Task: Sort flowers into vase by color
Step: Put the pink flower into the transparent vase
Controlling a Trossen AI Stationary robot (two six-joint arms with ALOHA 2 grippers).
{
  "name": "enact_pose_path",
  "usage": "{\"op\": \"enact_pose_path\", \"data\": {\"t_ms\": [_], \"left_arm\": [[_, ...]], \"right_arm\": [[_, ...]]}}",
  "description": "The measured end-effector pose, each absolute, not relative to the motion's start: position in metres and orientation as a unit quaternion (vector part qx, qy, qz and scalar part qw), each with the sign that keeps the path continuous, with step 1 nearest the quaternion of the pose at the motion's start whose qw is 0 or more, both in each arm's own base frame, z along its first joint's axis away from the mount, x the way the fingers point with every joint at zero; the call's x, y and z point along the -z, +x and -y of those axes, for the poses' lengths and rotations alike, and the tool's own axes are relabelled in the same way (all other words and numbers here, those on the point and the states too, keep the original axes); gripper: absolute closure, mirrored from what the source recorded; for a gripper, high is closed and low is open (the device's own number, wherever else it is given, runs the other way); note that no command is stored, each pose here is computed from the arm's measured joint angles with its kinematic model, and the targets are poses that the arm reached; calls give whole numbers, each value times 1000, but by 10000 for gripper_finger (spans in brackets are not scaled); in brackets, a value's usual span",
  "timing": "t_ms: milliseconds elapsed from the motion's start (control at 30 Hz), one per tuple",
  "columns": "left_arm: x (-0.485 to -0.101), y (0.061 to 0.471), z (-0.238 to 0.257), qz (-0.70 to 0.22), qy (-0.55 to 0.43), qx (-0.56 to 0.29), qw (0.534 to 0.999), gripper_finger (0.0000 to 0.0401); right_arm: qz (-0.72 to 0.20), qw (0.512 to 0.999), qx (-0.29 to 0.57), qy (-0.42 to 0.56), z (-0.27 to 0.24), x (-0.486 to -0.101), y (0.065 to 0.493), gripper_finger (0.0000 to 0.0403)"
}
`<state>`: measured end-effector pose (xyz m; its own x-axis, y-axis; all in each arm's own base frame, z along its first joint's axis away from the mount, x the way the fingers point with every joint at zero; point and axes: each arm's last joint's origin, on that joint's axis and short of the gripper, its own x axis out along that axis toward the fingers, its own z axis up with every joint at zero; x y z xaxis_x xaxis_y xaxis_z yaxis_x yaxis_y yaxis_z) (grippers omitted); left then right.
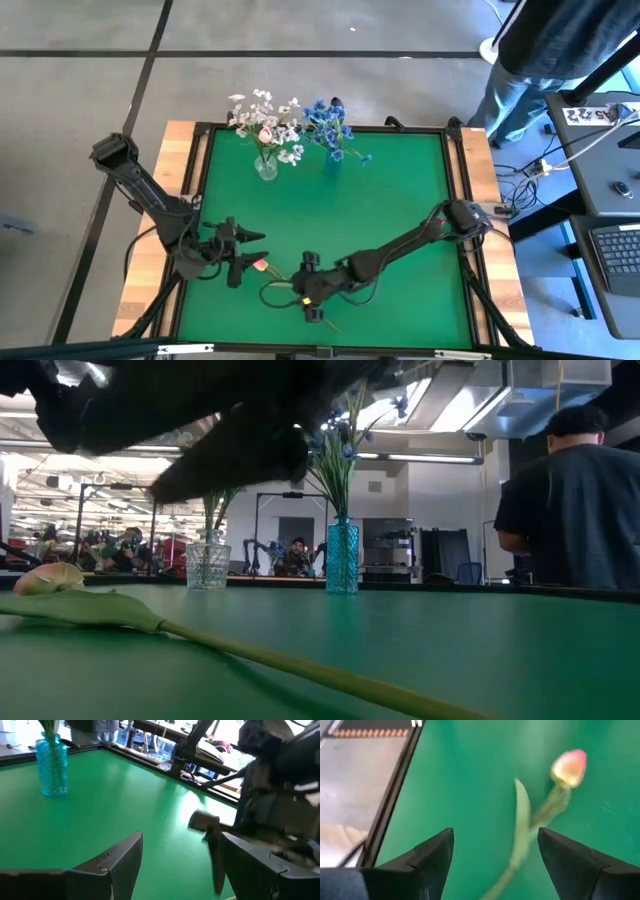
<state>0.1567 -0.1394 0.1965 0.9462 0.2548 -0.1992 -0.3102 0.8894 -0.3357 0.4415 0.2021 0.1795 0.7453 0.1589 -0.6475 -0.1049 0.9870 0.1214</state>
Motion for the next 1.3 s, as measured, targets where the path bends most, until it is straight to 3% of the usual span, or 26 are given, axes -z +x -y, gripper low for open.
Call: {"op": "enact_pose_path", "data": {"t_ms": [267, 467, 600, 767, 833, 967, 1300], "left_arm": [[-195, 158, 140, -79, -193, -141, 968, 148], [-195, 158, 139, -78, -194, -142, 967, 148], [-196, 159, 139, -77, -195, -144, 967, 148], [-196, 159, 139, -75, -194, -147, 967, 148], [-196, 159, 139, -73, -197, -146, 967, 148], [-212, 162, 142, -53, -169, -160, 971, 148], [-333, 161, 156, 4, 2, -201, 979, 148]], "right_arm": [[-388, 921, -31, 24, -204, -131, 455, 116], [-419, 908, -11, 10, -199, -117, 454, 127], [-445, 895, 7, -10, -195, -114, 450, 198], [-468, 883, 1, -41, -188, -115, 447, 352], [-476, 878, 2, -43, -183, -119, 446, 388], [-502, 862, 24, -61, -174, -135, 436, 385], [-465, 858, 171, -134, -139, -245, 390, 399]]}}
